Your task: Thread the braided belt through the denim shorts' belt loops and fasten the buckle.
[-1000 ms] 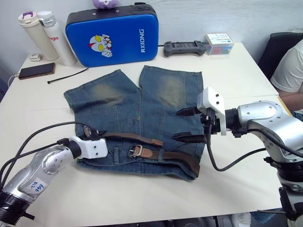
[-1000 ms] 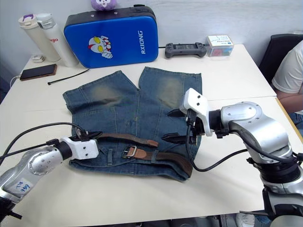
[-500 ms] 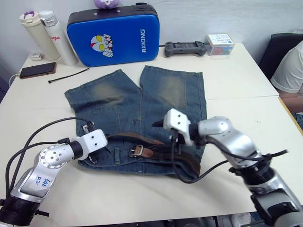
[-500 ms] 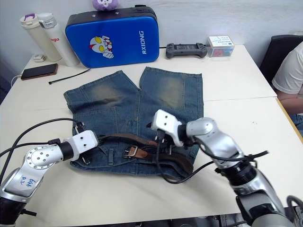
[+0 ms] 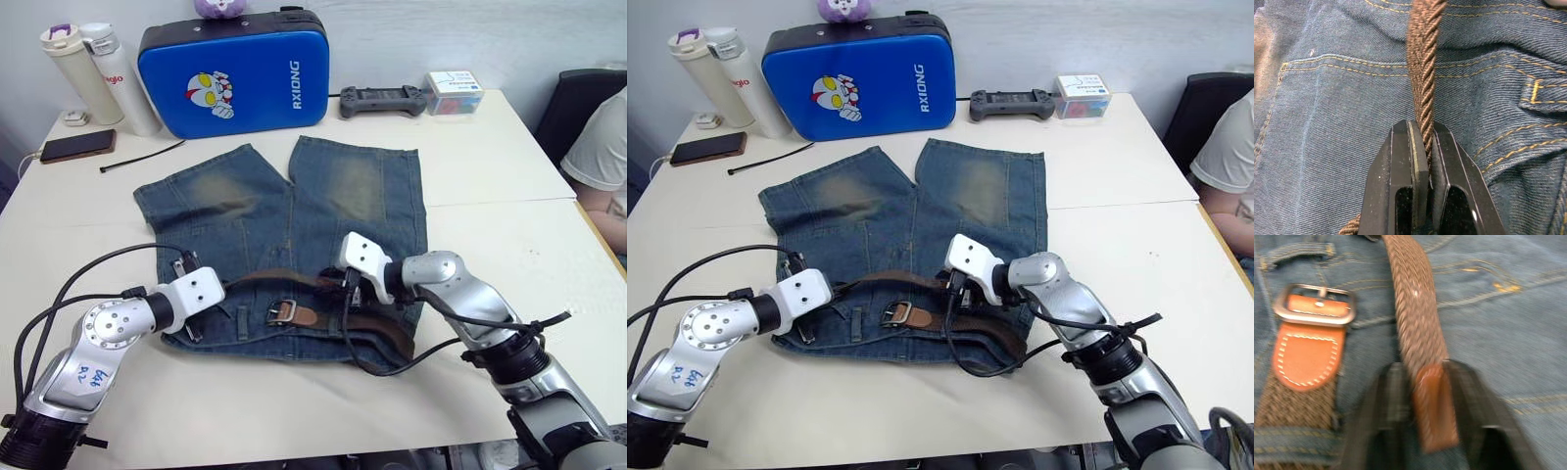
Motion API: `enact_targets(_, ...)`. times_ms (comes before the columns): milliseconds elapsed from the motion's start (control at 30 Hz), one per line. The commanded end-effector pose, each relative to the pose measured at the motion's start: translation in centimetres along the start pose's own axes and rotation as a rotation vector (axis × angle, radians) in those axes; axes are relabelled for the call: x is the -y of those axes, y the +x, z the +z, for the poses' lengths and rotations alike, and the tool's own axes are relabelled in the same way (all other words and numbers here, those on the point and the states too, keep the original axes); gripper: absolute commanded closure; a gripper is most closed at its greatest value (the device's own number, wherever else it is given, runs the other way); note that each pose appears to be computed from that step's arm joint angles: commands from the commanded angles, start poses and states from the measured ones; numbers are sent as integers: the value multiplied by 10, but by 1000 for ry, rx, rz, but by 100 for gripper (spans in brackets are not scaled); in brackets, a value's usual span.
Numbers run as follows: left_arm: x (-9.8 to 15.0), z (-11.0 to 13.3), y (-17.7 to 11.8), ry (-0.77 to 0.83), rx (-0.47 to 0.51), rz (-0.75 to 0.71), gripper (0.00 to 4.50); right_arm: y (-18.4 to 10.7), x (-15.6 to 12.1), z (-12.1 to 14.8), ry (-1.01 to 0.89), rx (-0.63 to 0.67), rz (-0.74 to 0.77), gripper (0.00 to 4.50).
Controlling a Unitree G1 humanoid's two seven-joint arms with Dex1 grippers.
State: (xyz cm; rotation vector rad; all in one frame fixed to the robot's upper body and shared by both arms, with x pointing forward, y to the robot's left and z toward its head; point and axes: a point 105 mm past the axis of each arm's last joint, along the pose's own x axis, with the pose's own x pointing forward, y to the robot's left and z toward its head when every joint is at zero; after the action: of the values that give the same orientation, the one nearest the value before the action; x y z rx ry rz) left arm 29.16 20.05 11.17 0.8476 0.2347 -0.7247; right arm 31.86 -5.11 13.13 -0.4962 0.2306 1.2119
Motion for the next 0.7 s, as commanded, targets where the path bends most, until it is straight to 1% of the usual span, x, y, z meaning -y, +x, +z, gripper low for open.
enact_targets(33,-3,2,-2,-4,4,15,450,-5,2,10,-25,38,-12,445)
enact_targets(67,-4,2,-2,-25,9,16,450,-5,3,14,-32,47,-16,445)
enact_targets(133,-6,5,-4,-108,39,9,365,-6,4,19,-49,61,-19,450)
enact_targets(167,-6,6,-4,-144,54,2,343,-6,4,20,-54,64,-19,450)
enact_targets(200,-8,8,-6,-181,65,-3,310,-6,4,23,-68,68,-16,450)
enact_targets(233,-11,9,-8,-228,76,-11,252,-5,3,25,-83,70,-10,450)
enact_targets(267,-14,9,-11,-266,83,-14,208,-5,2,27,-95,72,-4,450)
enact_targets(300,-17,9,-15,-323,89,-26,186,-3,1,29,-105,77,2,450)
enact_targets(400,-21,10,-25,-468,107,-73,65,0,-1,32,-124,81,13,450)
enact_targets(433,-22,12,-30,-518,116,-89,6,0,-1,33,-132,80,14,450)
enact_targets(533,-30,18,-43,-665,156,-129,1,1,1,37,-145,89,7,450)
enact_targets(600,-36,23,-51,-734,184,-141,1,1,3,39,-150,96,0,450)
enact_targets(667,-54,34,-65,-830,263,-127,1,1,3,44,-150,112,-1,450)
enact_targets(700,-63,42,-74,-890,321,-133,1,1,3,46,-150,121,2,450)
